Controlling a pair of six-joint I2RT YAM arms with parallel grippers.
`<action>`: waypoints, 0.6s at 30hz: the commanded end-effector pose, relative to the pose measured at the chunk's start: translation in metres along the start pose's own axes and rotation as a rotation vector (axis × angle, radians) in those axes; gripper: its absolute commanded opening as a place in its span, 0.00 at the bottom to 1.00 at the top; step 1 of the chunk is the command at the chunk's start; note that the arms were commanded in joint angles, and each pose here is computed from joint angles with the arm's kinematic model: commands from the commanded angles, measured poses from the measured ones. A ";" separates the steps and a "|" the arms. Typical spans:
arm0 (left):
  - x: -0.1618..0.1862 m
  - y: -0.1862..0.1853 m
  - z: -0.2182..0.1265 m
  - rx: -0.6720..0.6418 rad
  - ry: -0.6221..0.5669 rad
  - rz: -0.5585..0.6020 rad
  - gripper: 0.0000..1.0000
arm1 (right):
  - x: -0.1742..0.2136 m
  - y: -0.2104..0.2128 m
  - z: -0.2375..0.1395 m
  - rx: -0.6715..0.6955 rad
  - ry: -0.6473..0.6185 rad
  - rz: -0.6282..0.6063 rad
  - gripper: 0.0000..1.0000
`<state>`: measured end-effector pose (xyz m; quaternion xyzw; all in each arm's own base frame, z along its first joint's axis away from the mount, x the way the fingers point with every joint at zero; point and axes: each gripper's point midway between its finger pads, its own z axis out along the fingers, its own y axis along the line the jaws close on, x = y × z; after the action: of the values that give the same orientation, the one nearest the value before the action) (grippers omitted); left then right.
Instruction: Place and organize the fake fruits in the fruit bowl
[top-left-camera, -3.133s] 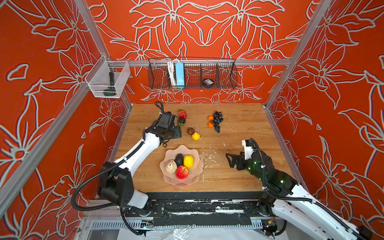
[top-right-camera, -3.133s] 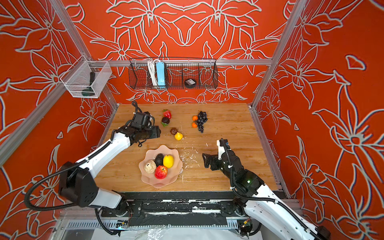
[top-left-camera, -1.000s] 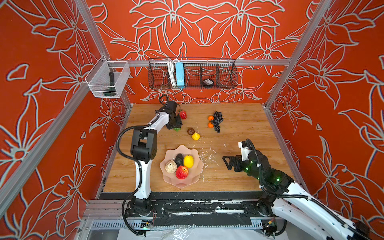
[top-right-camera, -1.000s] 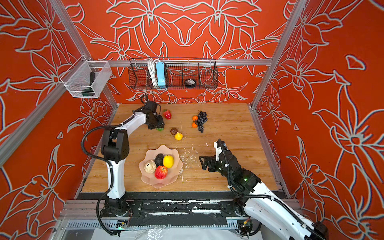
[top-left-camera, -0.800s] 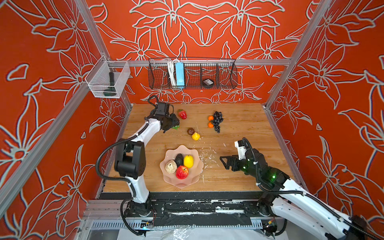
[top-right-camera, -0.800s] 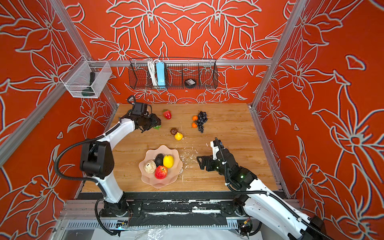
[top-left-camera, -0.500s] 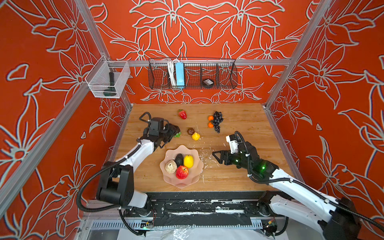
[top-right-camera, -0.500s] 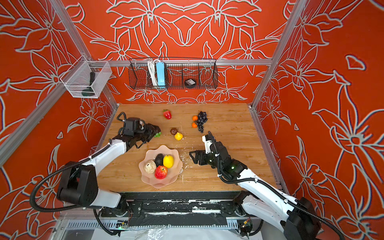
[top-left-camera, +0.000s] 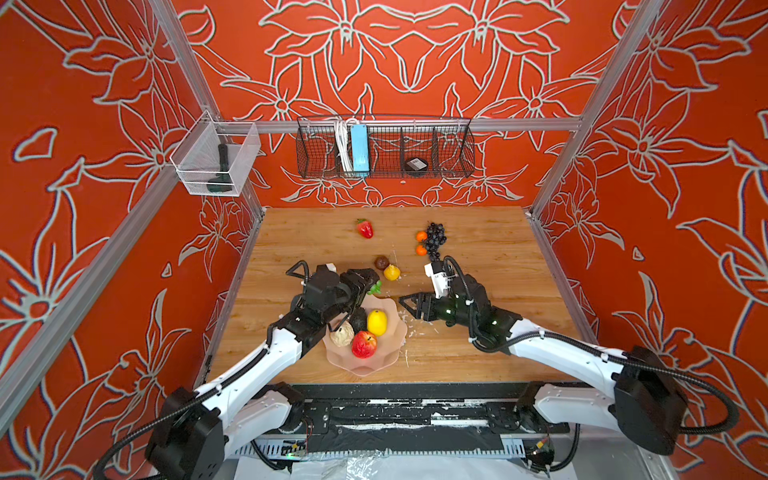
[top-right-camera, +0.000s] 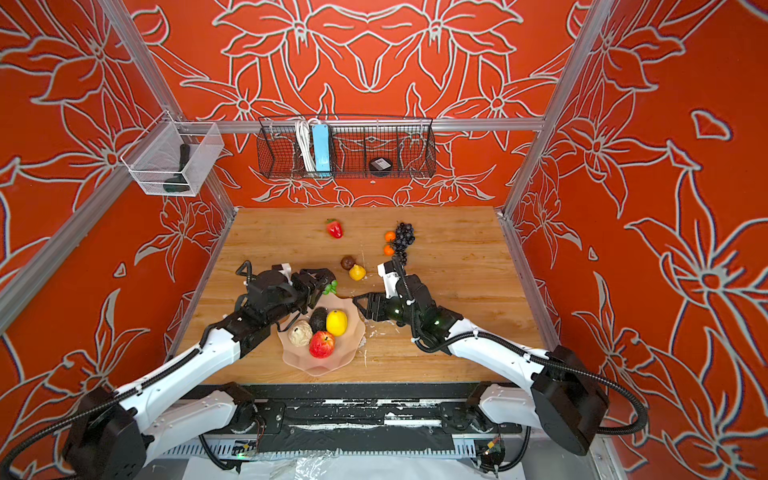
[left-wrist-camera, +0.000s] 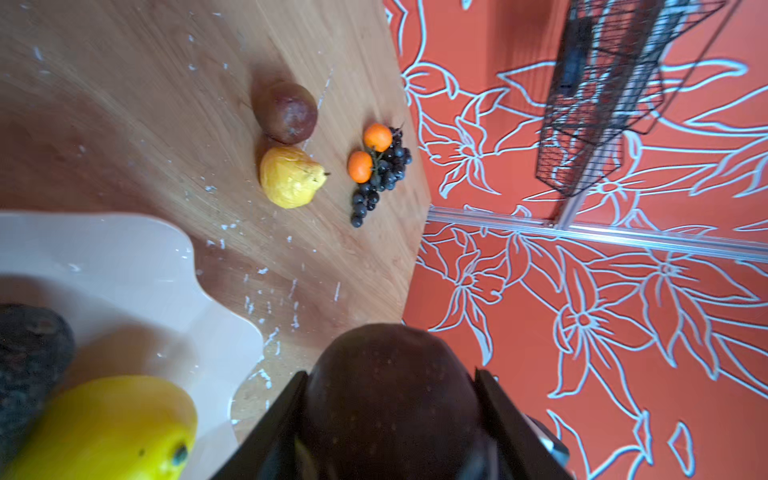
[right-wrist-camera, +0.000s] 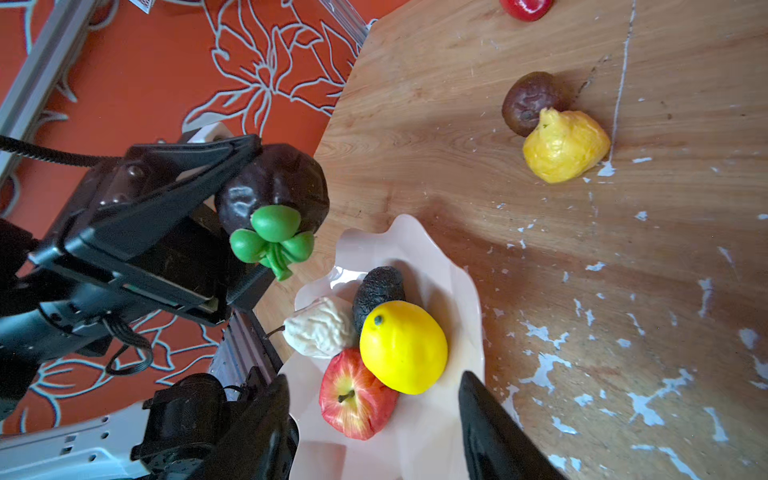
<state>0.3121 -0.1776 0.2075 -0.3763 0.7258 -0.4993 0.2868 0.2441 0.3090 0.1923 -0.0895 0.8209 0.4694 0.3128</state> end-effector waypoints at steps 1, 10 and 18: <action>-0.001 0.000 -0.002 0.035 -0.048 -0.046 0.43 | -0.017 0.026 0.003 -0.083 -0.052 0.009 0.62; 0.025 -0.006 0.005 0.099 0.008 -0.095 0.43 | -0.012 0.038 0.009 -0.143 -0.052 0.017 0.45; 0.040 -0.008 0.012 0.120 0.049 -0.119 0.43 | -0.007 0.038 0.013 -0.155 -0.049 0.011 0.34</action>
<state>0.2998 -0.2131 0.1973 -0.3887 0.6966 -0.5458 0.2565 0.2409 0.3330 0.2117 -0.0926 0.7873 0.5179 0.3215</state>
